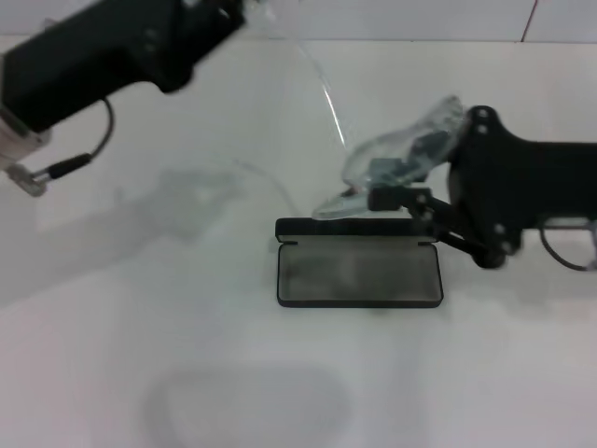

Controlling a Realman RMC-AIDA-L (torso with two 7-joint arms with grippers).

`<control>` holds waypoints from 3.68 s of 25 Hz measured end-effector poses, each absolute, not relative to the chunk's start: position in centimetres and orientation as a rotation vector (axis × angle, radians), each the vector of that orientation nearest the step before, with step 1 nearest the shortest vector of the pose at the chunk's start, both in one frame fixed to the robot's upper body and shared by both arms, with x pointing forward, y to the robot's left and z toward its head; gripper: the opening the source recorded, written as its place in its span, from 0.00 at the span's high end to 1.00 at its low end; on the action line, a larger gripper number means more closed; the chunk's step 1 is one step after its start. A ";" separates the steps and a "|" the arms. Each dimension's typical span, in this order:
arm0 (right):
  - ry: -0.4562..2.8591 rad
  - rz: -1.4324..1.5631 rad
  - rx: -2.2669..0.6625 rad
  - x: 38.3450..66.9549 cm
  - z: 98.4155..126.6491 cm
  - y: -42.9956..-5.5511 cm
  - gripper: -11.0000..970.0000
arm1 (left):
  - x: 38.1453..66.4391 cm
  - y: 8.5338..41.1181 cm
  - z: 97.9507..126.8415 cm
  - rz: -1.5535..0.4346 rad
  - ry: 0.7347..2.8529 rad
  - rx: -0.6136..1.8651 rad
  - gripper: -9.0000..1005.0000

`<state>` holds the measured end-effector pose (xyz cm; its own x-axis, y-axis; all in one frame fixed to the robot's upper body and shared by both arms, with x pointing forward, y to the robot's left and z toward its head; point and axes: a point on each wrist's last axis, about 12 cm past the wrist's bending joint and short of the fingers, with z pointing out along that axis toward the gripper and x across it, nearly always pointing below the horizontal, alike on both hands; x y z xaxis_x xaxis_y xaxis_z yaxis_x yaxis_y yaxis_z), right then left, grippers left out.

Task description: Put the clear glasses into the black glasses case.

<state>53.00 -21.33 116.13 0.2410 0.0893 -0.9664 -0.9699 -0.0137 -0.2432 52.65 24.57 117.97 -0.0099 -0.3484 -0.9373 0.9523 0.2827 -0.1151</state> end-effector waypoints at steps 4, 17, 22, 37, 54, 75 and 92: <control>0.766 1.096 -1.269 51.3 116.3 -22.1 0.88 | 52.8 25.9 117.4 -1.151 1.122 0.622 0.81; 0.551 1.143 -1.337 51.1 117.8 -21.2 0.88 | 54.1 22.9 116.7 -1.258 1.139 0.680 0.81; 0.588 1.110 -1.336 52.5 117.8 -20.1 0.88 | 54.2 21.2 117.0 -1.302 1.134 0.752 0.81; 0.707 1.001 -1.286 53.9 116.9 -20.1 0.88 | 53.9 20.7 117.5 -1.342 1.088 0.810 0.81; 0.749 0.959 -1.191 55.1 117.0 -20.6 0.87 | 53.9 20.0 117.5 -1.357 1.094 0.854 0.81; 0.746 0.982 -1.194 54.7 116.7 -20.5 0.87 | 54.1 20.5 117.6 -1.330 1.084 0.838 0.80; 0.752 1.010 -1.195 54.6 116.5 -20.3 0.87 | 54.0 20.2 117.8 -1.341 1.063 0.851 0.80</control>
<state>54.59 -20.29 116.52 0.3871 0.2268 -0.8937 -0.9212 0.0543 -0.3853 53.99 20.17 117.81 -0.0692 -0.3309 -0.9411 0.9918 0.0790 -0.1007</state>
